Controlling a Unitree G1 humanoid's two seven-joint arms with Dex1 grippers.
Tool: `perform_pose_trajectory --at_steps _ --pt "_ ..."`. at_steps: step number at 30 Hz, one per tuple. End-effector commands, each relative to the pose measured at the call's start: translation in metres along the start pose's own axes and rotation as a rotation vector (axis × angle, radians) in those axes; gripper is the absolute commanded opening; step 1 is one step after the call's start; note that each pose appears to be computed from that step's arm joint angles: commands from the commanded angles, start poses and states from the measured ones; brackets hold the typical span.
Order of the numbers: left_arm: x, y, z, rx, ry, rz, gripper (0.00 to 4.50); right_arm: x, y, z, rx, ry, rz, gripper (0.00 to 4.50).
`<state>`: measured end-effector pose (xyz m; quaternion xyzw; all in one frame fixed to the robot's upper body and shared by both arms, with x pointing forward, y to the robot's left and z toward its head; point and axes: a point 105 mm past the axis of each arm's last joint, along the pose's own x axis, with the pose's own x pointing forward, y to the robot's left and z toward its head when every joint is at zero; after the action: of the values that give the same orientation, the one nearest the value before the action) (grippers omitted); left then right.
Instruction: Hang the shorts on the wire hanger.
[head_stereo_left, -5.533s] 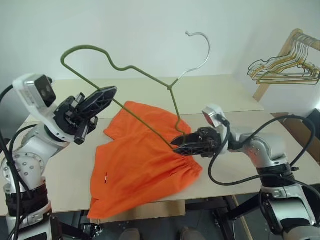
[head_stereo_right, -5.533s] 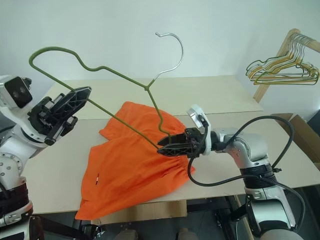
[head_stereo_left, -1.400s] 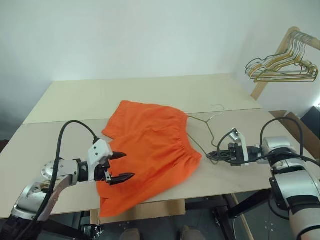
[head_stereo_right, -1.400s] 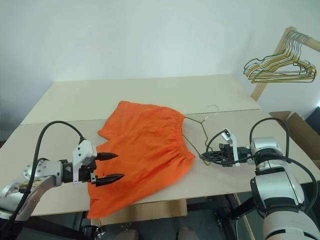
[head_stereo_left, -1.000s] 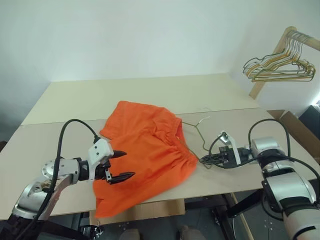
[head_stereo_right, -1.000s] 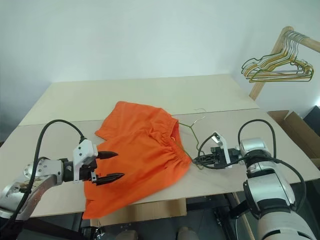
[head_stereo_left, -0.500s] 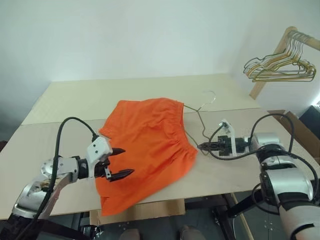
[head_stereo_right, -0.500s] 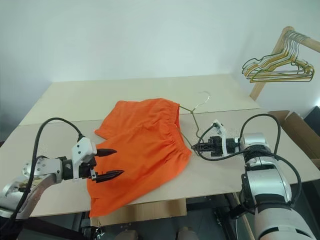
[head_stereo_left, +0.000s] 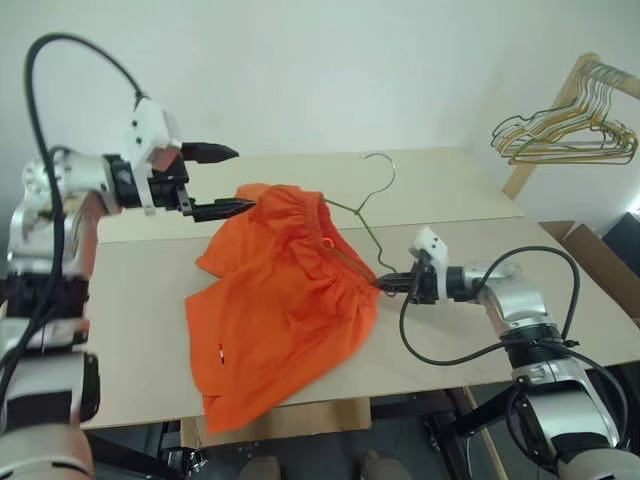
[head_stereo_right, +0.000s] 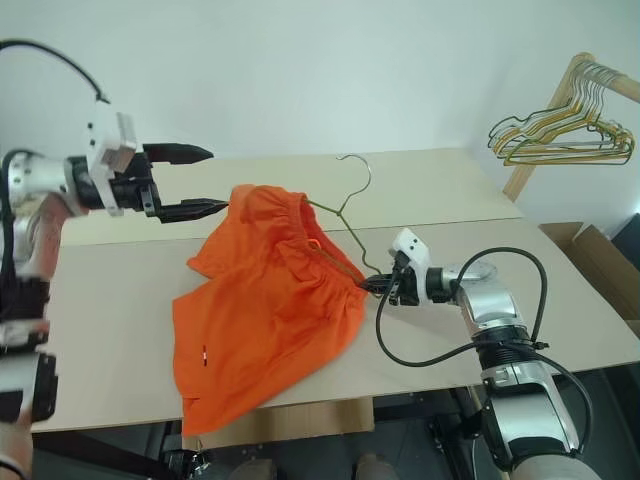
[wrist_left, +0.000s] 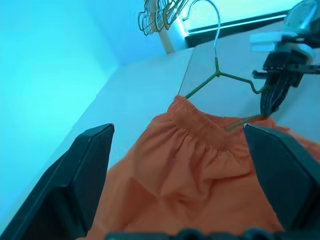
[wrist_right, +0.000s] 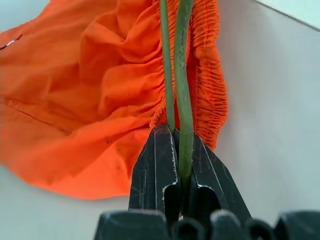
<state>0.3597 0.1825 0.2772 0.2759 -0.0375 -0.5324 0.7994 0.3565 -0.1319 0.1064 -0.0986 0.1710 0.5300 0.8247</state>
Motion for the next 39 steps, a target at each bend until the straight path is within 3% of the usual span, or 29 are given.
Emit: perform_pose_trajectory --at_steps 1,10,20,23,27,37,39 --pt "0.001 0.01 -0.002 0.071 0.079 -0.11 4.49 0.003 0.005 0.028 -0.153 -0.038 -0.012 0.0" --pt "0.024 0.02 0.003 0.052 0.186 -0.241 4.49 0.016 0.016 0.033 -0.318 0.023 -0.029 0.0" --pt "0.043 0.001 -0.026 0.05 0.344 -0.378 4.49 0.024 0.02 0.035 -0.388 0.042 -0.036 0.0" --pt "0.044 -0.004 -0.036 0.06 0.386 -0.406 3.93 0.025 0.021 0.038 -0.395 0.037 -0.04 0.0" --pt "0.043 -0.008 -0.048 0.067 0.436 -0.431 2.63 0.026 0.021 0.04 -0.411 0.041 -0.043 0.0" --pt "0.046 -0.013 -0.057 0.05 0.445 -0.442 2.63 0.027 0.023 0.048 -0.451 0.02 -0.049 0.0" --pt "0.046 -0.013 -0.058 0.044 0.442 -0.442 2.26 0.027 0.022 0.05 -0.451 0.014 -0.059 0.0"
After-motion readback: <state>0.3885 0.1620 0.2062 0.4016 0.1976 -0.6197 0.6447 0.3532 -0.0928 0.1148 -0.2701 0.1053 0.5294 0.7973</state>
